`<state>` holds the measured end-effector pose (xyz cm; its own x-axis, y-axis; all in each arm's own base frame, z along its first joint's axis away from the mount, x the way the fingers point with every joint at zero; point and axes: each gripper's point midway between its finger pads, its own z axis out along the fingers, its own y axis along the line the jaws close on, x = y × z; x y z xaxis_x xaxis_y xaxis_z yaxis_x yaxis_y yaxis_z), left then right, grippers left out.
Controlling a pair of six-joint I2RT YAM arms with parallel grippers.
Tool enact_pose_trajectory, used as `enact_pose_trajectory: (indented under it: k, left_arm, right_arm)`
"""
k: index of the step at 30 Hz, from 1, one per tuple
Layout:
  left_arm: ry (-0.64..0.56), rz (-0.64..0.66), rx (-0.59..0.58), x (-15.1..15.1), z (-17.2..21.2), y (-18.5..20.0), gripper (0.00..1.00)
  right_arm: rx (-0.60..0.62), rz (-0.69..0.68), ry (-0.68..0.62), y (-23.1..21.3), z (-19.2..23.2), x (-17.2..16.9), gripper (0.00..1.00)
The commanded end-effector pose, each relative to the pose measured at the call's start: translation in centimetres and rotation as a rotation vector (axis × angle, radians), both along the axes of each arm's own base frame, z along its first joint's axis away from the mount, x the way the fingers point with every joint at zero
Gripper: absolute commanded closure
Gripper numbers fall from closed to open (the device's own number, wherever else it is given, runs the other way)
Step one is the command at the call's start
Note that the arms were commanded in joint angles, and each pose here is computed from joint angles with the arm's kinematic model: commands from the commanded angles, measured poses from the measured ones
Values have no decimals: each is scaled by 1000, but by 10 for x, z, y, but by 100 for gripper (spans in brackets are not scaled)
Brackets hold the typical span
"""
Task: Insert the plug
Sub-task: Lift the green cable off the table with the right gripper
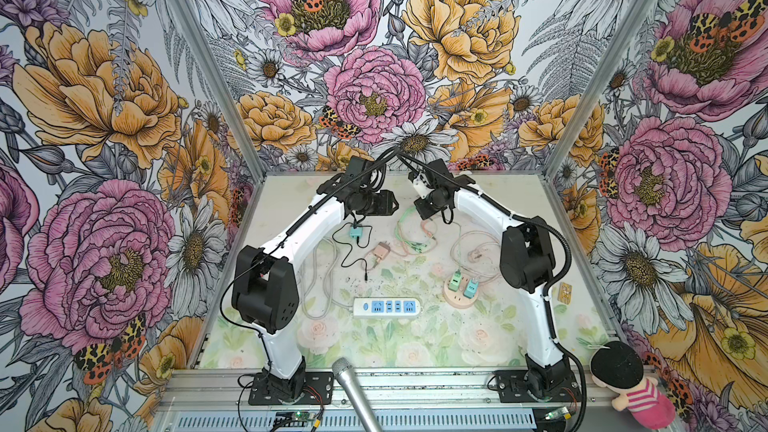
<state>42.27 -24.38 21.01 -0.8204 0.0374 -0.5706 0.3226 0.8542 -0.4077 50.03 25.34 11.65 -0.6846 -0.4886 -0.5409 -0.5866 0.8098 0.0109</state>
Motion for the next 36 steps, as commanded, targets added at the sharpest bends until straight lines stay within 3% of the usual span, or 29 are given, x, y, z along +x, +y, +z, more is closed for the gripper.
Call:
enact_pose_trajectory:
  k: [1,17,25,34,36]
  left_arm:
    - [-31,24,-10,-3,13,5,47]
    - [-29,52,-2,-2,12,8,47]
    - [-25,-33,-54,-3,-2,-24,47]
    - [30,-84,-5,9,-56,-51,48]
    - [41,-87,-4,11,-65,-54,56]
  right_arm:
    - [17,-69,-56,-14,32,4,100]
    - [95,-126,-162,-40,109,-11,100]
    - [159,-139,-213,-38,138,-14,100]
    - [168,-155,-237,-44,151,-19,100]
    - [163,-167,-246,-48,155,-19,100]
